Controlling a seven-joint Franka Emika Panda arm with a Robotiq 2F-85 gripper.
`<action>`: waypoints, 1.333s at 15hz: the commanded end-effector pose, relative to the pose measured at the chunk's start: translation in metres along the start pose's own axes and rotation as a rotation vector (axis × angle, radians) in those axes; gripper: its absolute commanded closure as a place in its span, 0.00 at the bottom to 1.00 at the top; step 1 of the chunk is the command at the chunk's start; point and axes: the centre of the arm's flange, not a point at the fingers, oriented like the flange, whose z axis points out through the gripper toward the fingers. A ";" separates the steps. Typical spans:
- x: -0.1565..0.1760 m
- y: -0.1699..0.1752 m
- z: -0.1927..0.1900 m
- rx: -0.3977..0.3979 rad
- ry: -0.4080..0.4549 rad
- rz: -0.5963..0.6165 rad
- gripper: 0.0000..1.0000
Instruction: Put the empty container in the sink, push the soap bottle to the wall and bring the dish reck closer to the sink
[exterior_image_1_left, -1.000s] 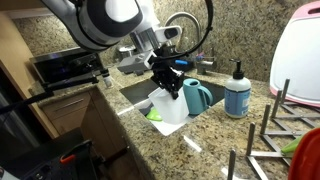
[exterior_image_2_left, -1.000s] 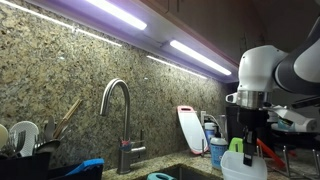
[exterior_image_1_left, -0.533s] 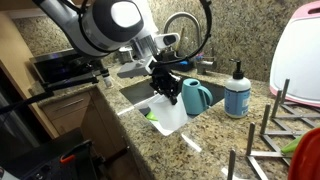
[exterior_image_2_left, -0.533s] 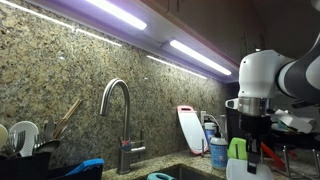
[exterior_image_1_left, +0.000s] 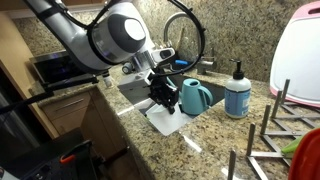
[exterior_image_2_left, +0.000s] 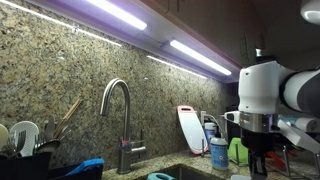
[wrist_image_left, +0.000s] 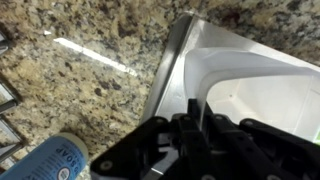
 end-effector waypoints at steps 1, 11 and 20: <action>0.014 -0.008 0.012 -0.034 0.041 0.017 0.99; 0.052 -0.046 0.009 -0.068 0.092 0.000 0.99; 0.048 -0.042 0.023 -0.057 0.058 -0.009 0.94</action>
